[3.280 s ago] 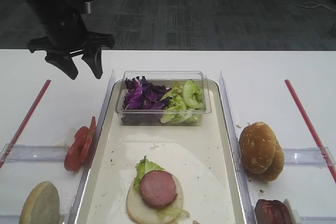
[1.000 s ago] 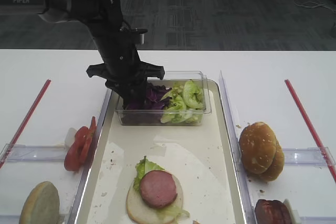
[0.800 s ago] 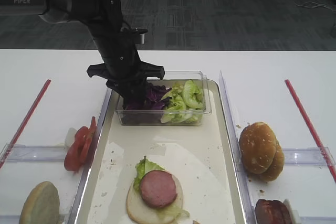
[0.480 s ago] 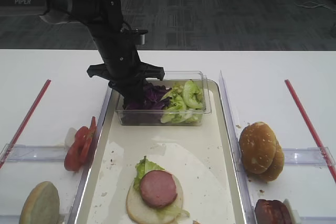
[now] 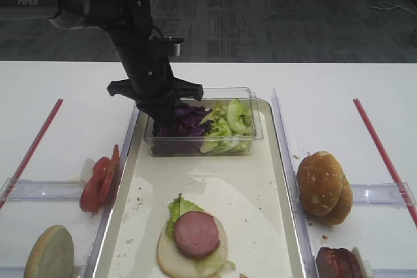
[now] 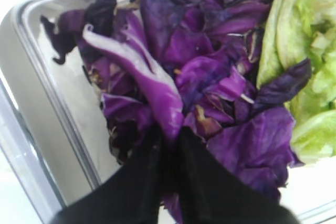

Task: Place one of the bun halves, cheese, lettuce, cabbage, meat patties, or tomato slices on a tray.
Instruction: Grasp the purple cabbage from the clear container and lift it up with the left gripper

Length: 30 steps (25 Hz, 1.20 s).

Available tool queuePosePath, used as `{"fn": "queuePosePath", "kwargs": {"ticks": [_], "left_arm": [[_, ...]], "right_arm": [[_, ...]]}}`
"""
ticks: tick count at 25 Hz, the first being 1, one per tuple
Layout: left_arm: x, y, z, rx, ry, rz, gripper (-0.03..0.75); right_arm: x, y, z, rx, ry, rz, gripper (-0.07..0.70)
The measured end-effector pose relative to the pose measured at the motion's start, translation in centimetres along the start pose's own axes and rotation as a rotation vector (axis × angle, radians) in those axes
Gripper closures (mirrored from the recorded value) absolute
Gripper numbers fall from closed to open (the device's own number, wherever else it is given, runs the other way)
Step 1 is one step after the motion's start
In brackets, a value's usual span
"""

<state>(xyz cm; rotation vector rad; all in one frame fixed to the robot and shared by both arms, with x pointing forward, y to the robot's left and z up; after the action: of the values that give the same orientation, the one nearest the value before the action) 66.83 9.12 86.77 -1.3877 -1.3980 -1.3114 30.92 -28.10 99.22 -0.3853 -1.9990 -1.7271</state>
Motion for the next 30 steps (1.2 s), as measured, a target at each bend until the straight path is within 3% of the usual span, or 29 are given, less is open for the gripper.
{"fn": "queuePosePath", "kwargs": {"ticks": [9, 19, 23, 30], "left_arm": [[1.9, 0.0, -0.2, -0.011, 0.003, -0.011, 0.650], [3.3, -0.7, 0.3, -0.051, 0.045, 0.049, 0.651], [4.0, -0.4, 0.1, -0.084, 0.042, 0.035, 0.652], [6.2, -0.2, -0.1, -0.098, 0.043, -0.007, 0.652]], "right_arm": [[0.0, 0.0, 0.0, 0.000, 0.000, 0.000, 0.244], [0.0, 0.0, 0.0, 0.000, 0.000, 0.000, 0.244], [0.0, 0.0, 0.0, 0.000, 0.000, 0.000, 0.244], [0.0, 0.0, 0.0, -0.002, 0.000, 0.000, 0.244]]}}
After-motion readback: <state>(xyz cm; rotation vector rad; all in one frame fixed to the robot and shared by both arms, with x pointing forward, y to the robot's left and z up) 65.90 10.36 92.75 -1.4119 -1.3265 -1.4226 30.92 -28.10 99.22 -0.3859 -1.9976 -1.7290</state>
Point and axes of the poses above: a point on each arm's last joint axis where the gripper is mounted, x pointing back along that axis away from the gripper, z along the wrist's bending axis when the last joint is at zero, y = z × x, the point moved 9 cm from there along -x, pointing out along that axis toward the gripper, and after that the axes turned 6 degrees about x, right-handed, at the moved point
